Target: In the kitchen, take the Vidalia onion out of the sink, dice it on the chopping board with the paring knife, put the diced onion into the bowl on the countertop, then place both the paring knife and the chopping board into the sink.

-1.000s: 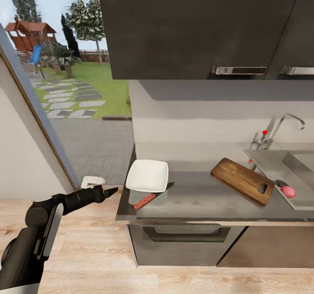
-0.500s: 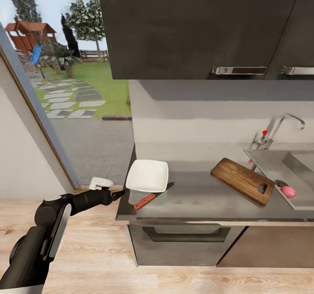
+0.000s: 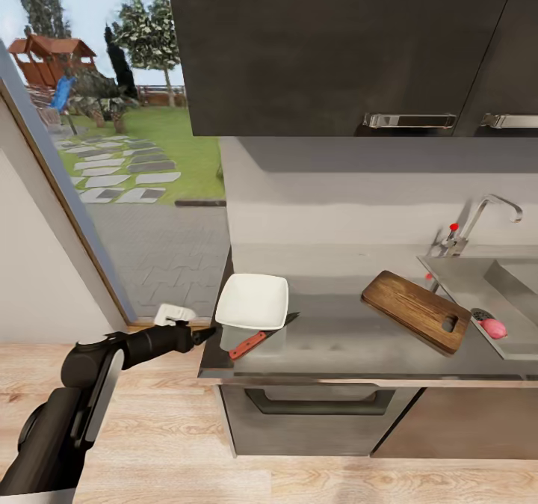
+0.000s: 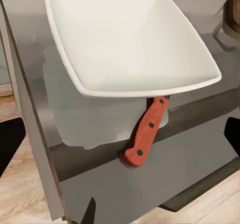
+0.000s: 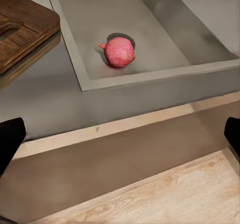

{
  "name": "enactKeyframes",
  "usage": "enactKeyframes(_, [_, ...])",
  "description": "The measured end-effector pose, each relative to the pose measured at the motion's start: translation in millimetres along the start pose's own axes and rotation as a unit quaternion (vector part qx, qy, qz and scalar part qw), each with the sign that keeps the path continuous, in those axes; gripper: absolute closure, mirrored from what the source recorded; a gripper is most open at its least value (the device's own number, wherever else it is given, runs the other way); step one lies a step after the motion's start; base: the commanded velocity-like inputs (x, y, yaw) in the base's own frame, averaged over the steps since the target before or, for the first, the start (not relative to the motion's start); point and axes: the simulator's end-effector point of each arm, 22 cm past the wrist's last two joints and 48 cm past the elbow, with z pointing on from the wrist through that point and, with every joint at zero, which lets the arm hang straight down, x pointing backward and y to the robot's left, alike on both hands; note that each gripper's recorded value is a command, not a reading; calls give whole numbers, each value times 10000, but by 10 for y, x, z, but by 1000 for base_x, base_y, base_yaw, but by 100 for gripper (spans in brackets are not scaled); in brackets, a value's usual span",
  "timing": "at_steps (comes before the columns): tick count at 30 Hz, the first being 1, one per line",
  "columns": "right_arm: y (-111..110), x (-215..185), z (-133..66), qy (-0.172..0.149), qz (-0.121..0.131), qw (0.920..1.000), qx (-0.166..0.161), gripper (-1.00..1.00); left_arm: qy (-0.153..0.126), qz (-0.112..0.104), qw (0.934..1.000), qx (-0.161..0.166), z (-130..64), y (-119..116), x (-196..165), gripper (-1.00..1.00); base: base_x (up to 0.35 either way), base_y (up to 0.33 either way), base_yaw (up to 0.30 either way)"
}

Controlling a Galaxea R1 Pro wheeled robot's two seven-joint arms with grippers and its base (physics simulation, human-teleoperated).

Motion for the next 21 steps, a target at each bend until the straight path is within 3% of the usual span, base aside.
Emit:
enactKeyframes(3, [45, -85, -2, -41, 8, 10000, -36, -100, 25, 30, 10000, 41, 20, -44, 13, -100, 0, 0, 0])
enactKeyframes(7, [316, -362, 109, -260, 22, 9993, -259, -100, 41, 42, 10000, 58, 29, -62, 22, -100, 0, 0, 0])
enactKeyframes(11, [662, -739, 238, -551, 1, 9974, -474, -100, 78, 84, 9999, 117, 57, -123, 40, -100, 0, 0, 0])
enactKeyframes(14, [1054, -1024, 372, -736, -185, 9963, -393, -100, 103, 108, 9998, 138, 66, -148, 48, -100, 0, 0, 0])
enactKeyframes(16, [1162, -1143, 401, -824, -210, 9958, -331, -100, 104, 102, 9998, 140, 65, -150, 49, -100, 0, 0, 0])
enactKeyframes(18, [1262, -1365, 420, -993, -78, 9945, -328, -100, 93, 82, 9998, 164, 76, -177, 45, -100, 0, 0, 0])
enactKeyframes(20, [1395, -1657, 433, -1063, 343, 9924, -522, -100, 51, 46, 9997, 225, 104, -244, 15, -100, 0, 0, 0])
enactKeyframes(21, [1416, -1687, 438, -1022, 414, 9923, -564, -100, 42, 42, 9997, 234, 108, -255, 6, -100, 0, 0, 0])
